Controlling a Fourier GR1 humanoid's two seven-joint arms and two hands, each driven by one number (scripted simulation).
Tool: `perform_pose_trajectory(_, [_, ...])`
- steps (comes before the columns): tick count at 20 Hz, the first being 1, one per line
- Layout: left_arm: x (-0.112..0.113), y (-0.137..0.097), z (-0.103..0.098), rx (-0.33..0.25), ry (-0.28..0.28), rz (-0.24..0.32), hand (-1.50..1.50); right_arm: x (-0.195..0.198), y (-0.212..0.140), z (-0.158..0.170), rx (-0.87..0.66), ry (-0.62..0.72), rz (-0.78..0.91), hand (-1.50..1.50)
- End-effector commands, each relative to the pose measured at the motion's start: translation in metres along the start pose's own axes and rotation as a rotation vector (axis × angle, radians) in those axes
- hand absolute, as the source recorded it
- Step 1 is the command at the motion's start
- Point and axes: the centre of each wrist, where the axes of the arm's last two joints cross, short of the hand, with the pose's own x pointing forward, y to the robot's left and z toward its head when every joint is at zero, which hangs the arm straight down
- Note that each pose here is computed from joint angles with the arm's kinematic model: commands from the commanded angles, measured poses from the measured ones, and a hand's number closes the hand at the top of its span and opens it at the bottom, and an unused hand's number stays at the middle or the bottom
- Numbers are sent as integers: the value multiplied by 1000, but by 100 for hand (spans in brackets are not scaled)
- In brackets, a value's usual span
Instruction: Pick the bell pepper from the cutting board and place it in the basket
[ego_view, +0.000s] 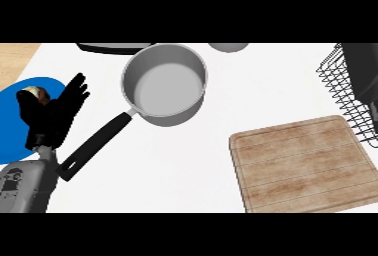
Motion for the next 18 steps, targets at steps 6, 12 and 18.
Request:
perform_pose_trajectory(6, [-6,8,4,24,-4,5,0,-34,25,-16,-13,165,11,150])
perform_pose_trajectory(12, [-24,-6,17,5,24,11,0,-77,56,-16,-23,174,-40,150])
perform_pose_trajectory(18, [-22,11,11,40,30,10,0,-101,49,-50,-138,325,-75,-150])
